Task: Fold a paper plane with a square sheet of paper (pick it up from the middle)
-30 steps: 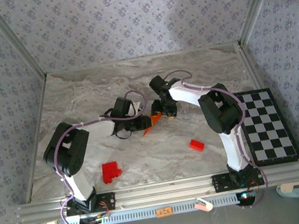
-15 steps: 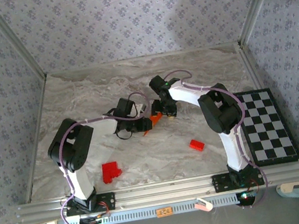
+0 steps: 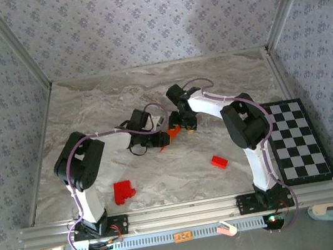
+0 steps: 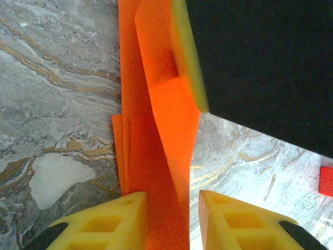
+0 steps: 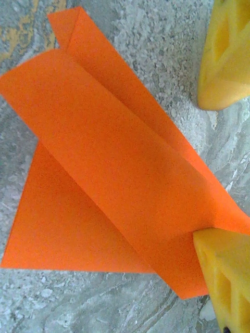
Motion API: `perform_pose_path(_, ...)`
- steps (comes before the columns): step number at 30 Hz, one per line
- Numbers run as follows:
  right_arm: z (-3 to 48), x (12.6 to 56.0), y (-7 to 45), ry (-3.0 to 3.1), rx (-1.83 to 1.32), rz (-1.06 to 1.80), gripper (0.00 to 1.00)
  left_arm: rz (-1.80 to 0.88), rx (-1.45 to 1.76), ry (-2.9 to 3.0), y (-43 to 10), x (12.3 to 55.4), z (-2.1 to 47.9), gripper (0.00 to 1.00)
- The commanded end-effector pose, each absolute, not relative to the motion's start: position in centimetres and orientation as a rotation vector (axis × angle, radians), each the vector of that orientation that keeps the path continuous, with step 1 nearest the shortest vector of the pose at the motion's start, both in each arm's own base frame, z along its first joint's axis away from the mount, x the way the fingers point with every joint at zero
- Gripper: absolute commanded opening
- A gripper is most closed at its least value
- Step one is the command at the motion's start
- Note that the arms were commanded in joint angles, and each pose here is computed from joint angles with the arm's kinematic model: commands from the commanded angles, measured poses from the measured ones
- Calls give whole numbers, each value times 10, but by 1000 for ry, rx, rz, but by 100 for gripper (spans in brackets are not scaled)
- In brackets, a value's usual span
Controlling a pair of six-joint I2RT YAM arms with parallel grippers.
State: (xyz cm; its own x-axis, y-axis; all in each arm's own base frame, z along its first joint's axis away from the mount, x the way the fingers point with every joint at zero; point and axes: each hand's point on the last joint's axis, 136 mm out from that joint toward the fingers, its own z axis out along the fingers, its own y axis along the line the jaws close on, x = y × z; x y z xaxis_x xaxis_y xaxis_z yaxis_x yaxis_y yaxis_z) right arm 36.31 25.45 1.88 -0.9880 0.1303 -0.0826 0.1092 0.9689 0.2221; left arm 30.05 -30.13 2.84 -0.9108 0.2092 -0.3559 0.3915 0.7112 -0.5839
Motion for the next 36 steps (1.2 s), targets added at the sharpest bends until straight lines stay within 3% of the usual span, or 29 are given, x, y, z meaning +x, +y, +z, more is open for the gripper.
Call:
perform_pose_path(1, -47, 342, 221, 3152, 240, 115, 68, -916, 502, 2742, -292, 292, 4, 31)
perform_pose_path(27, -50, 341, 220, 3164, 267, 177, 67, -1056, 278, 2839, -283, 296, -8, 17)
perform_pose_path(36, -20, 358, 231, 3088, 179, 320, 72, -1027, 250, 2884, -280, 294, -16, 13)
